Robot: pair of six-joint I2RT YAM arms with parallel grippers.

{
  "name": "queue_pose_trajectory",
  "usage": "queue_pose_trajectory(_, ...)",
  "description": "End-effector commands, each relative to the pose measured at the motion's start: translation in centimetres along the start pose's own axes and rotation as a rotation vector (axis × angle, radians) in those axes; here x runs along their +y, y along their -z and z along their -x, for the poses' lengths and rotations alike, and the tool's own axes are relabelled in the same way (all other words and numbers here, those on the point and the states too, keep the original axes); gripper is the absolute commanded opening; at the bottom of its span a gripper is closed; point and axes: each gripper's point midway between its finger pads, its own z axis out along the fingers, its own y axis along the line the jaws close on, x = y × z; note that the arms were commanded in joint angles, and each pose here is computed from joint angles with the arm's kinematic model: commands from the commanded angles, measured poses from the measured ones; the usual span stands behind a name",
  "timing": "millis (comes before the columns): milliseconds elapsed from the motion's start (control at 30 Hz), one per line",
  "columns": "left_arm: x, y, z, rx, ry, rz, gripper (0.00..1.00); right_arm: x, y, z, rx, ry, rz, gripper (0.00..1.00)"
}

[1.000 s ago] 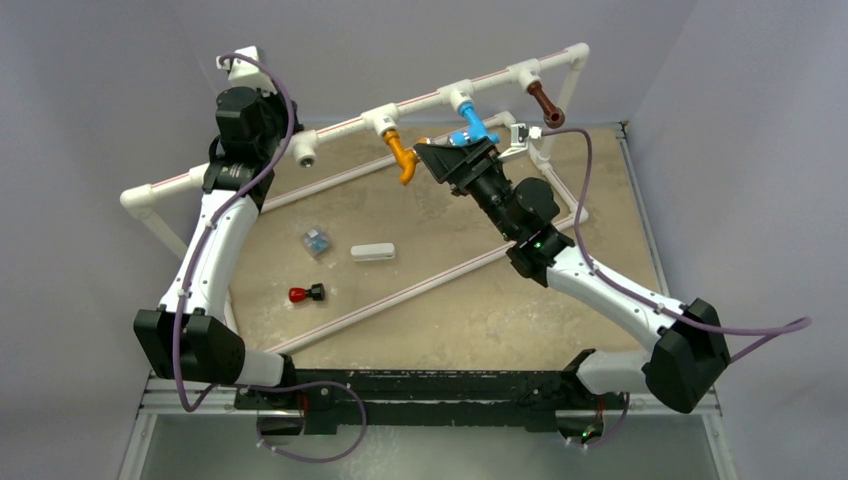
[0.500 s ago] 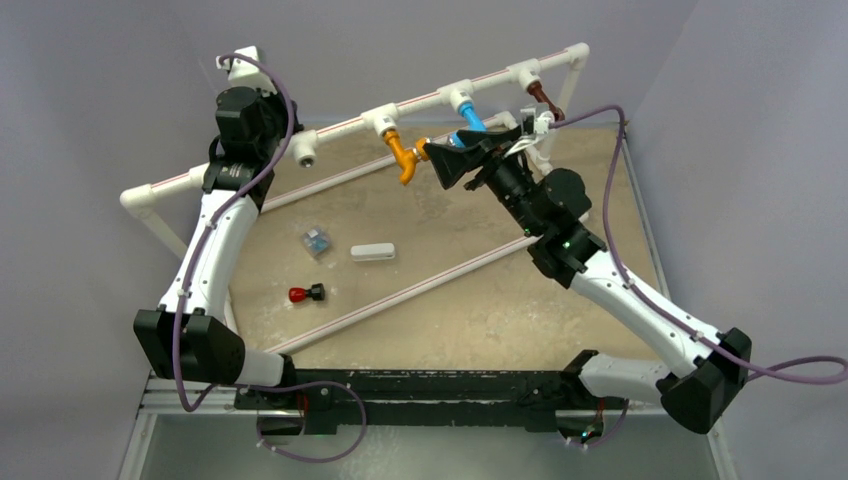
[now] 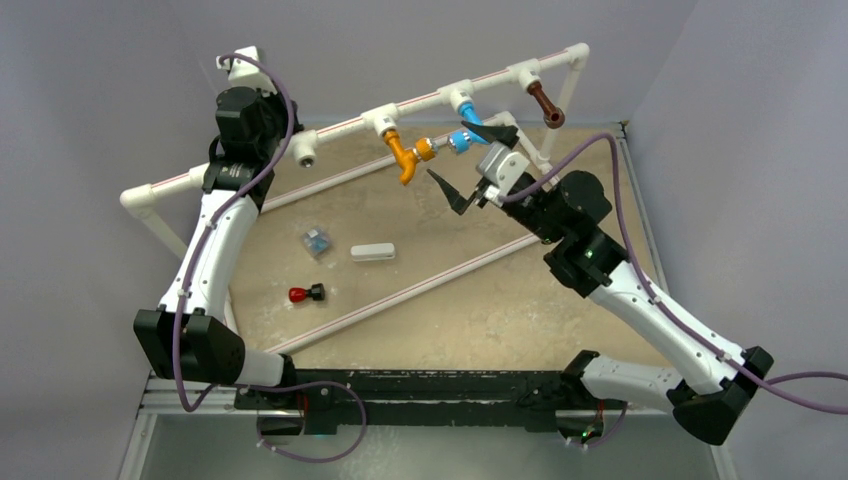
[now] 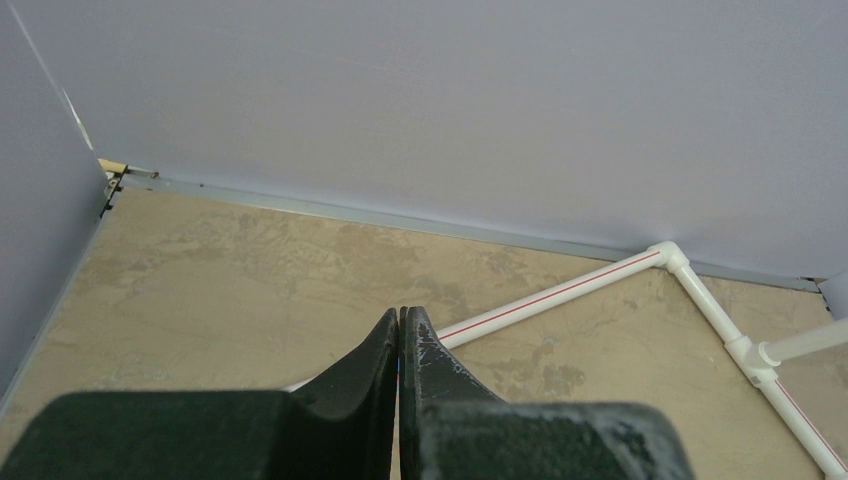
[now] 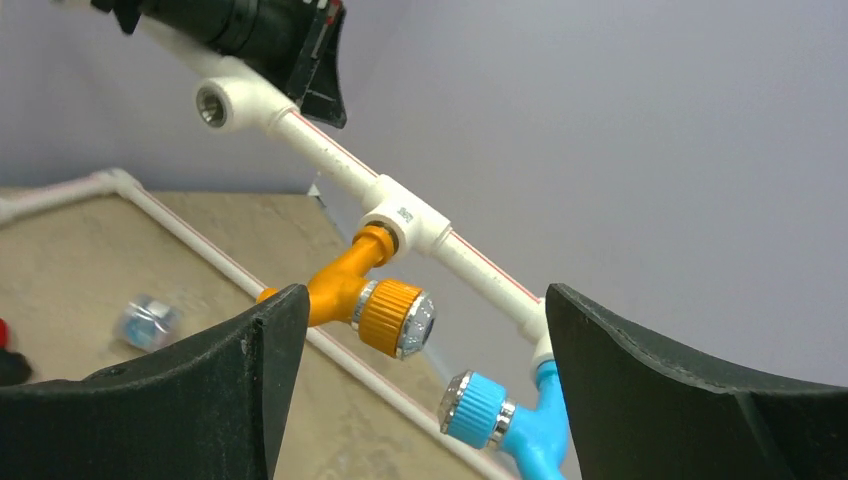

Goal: Install the water faucets

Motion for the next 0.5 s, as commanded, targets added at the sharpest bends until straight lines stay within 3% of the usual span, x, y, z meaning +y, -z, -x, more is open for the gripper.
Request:
queue_pose_trajectory(0, 1.5, 0.1, -8.1, 0.263, -0.012, 0.043, 0.0, 1.0, 0.0, 1.0, -0.008, 0.35, 0.019, 0.89)
queue_pose_trajectory(200, 1.6, 0.1, -8.2, 0.265, -0.012, 0.044, 0.0, 1.3, -1.1, -3.9, 0.224, 0.674, -0.077, 0.89)
queue_pose_trajectory(467, 1.7, 0.0, -8.3, 0.267, -0.013, 0.049, 0.0, 1.1, -2.0, -5.0, 0.29, 0.949, -0.156, 0.9)
